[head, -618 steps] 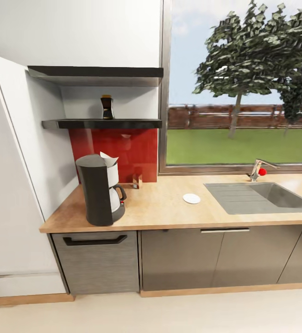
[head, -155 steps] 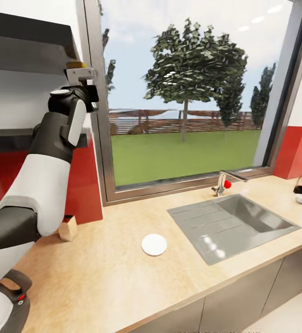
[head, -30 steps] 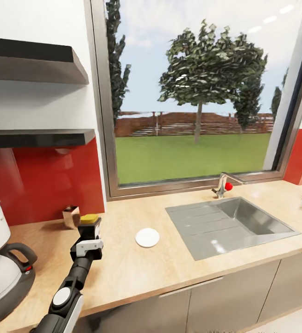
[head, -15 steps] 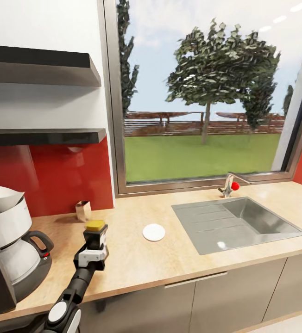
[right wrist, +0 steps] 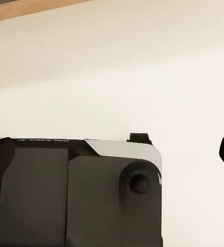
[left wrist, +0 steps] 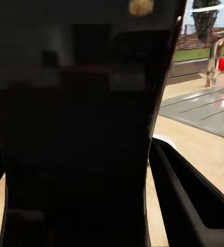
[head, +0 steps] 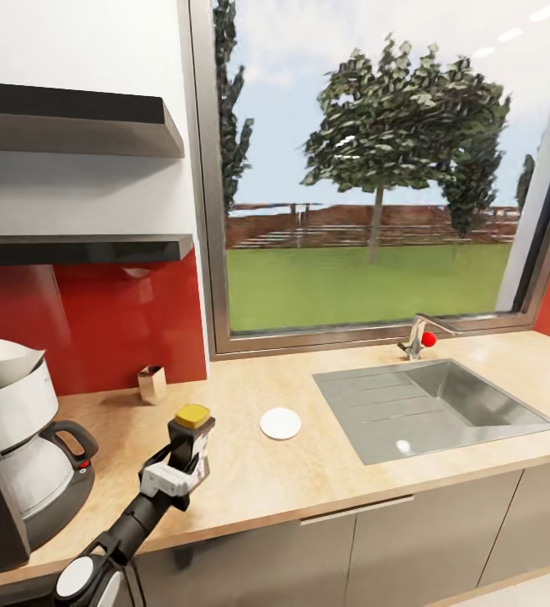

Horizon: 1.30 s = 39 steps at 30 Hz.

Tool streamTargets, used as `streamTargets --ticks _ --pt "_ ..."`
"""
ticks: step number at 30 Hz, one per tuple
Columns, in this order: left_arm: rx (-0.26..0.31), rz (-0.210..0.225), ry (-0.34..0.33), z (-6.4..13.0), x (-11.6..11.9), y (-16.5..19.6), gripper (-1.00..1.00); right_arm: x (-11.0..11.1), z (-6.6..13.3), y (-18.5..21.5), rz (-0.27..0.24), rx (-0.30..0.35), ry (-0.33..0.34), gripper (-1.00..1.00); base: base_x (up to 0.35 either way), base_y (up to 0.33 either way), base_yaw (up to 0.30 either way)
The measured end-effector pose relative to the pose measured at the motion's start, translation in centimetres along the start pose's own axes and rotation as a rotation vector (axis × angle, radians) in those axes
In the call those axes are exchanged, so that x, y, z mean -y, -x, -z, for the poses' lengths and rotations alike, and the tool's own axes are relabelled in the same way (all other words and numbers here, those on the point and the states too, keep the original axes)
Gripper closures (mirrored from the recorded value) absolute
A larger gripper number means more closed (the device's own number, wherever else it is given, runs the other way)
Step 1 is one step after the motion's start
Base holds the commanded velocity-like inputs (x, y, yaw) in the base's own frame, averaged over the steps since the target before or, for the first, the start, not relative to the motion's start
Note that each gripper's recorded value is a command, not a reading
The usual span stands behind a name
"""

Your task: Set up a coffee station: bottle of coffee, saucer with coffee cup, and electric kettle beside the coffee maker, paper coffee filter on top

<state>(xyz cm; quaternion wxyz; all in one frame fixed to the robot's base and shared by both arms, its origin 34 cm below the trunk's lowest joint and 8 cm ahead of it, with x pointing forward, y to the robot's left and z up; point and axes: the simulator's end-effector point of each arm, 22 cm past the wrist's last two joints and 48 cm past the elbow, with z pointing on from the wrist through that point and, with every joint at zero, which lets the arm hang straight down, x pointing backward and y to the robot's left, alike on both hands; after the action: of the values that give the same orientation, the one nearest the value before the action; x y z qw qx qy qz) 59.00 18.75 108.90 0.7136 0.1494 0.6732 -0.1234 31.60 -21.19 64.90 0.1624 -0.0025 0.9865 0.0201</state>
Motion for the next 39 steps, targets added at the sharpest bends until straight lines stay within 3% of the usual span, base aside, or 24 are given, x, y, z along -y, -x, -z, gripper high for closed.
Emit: streamTargets --ticks 7,13,21,28,39 --pt "-0.027 -0.003 -0.164 1.0 1.6 0.2 1.0 -0.1 0.0 0.0 0.001 0.0 0.001 -1.0 0.0 0.0 0.184" --pt "-0.108 0.078 -0.349 3.3 3.0 -0.2 1.0 0.0 0.0 0.0 0.004 0.0 0.0 -1.0 0.0 0.0 0.036" --pt "-0.145 0.151 -0.567 7.7 3.7 1.1 1.0 0.0 0.0 0.4 0.009 0.018 0.001 -1.0 0.0 0.0 0.002" --pt "-0.152 0.166 -0.617 9.4 3.3 1.5 1.0 0.0 0.0 0.6 0.011 0.027 0.001 -1.0 0.0 0.0 0.0" --pt "-0.189 0.176 -0.629 10.4 4.1 -0.1 1.0 0.0 0.0 0.6 0.011 0.027 0.0 -1.0 -0.106 0.0 0.0"
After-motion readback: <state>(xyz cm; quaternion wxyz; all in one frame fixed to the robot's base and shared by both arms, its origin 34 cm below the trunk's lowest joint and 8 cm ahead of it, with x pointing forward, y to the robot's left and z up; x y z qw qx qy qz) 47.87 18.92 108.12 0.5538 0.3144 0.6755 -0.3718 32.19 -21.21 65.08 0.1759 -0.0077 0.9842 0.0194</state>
